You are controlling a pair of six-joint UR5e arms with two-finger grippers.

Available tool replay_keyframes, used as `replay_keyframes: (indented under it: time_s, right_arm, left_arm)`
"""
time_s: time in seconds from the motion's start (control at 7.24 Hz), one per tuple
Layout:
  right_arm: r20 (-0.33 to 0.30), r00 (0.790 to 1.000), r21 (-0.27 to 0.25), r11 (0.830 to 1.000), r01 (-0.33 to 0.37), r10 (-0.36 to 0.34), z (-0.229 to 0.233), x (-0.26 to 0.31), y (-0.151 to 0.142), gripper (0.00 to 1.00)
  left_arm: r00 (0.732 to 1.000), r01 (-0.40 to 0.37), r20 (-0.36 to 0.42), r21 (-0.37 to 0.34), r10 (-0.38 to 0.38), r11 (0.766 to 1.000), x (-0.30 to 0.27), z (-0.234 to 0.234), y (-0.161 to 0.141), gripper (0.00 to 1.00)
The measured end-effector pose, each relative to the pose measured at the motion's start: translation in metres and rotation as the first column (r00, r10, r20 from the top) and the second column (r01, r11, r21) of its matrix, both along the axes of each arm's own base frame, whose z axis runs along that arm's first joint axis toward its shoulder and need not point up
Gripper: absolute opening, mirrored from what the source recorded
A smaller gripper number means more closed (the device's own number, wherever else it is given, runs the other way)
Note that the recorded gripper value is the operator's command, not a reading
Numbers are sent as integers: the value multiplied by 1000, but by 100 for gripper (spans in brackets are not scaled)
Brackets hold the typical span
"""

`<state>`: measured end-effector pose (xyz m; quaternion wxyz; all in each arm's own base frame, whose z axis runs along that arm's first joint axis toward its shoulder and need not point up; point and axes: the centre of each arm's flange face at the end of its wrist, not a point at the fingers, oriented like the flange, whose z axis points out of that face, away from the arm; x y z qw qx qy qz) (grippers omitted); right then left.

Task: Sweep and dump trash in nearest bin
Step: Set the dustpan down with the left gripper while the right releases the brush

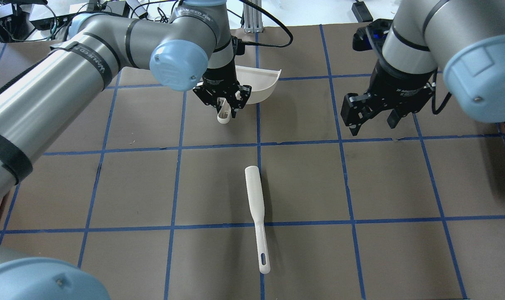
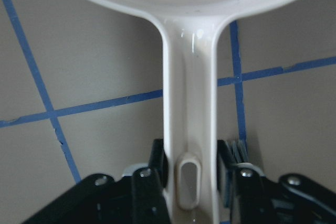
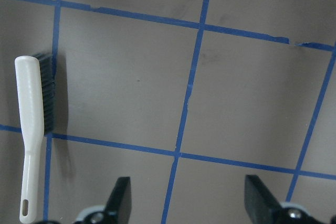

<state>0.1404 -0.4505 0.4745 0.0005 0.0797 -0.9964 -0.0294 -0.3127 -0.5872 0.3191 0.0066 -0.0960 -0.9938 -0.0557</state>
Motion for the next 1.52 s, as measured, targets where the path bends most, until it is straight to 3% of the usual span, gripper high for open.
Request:
replay_keyframes:
  time_s: [0.41,0.55,0.69,0.83,0.97,1.1,1.24,1.38,1.52]
  right_arm:
    - [9,1000,-56,998,30,-29,17,-15,-16,79]
    - [11,999,-61,998,31,-30,17,-15,-18,87]
    - [12,1000,-70,997,30,-29,19,-15,-19,100]
    - [14,1000,-91,995,28,-27,22,-15,-19,100]
    - [14,1000,-114,993,24,-22,25,-15,-20,100]
    - [13,1000,-124,992,19,-18,26,-15,-21,100]
    - [12,1000,-118,993,18,-16,23,-15,-21,100]
    - [7,1000,-107,994,16,-15,17,-15,-22,100]
    - [2,1000,-101,995,12,-11,14,-15,-23,100]
  left_arm:
    - [999,21,-24,8,-21,1000,-31,-35,2,0]
    - [1000,12,-28,14,-11,1000,-38,-42,3,0]
    - [1000,2,-27,19,-1,1000,-42,-47,4,0]
    - [1000,-2,-26,23,2,1000,-45,-50,6,0]
    - [999,-12,-38,35,13,999,-48,-53,9,52]
    - [997,-41,-66,57,45,998,-51,-56,13,81]
    - [993,-79,-83,79,86,994,-53,-59,18,87]
    - [990,-105,-86,94,113,990,-53,-61,22,100]
    - [988,-115,-87,98,124,988,-53,-60,25,100]
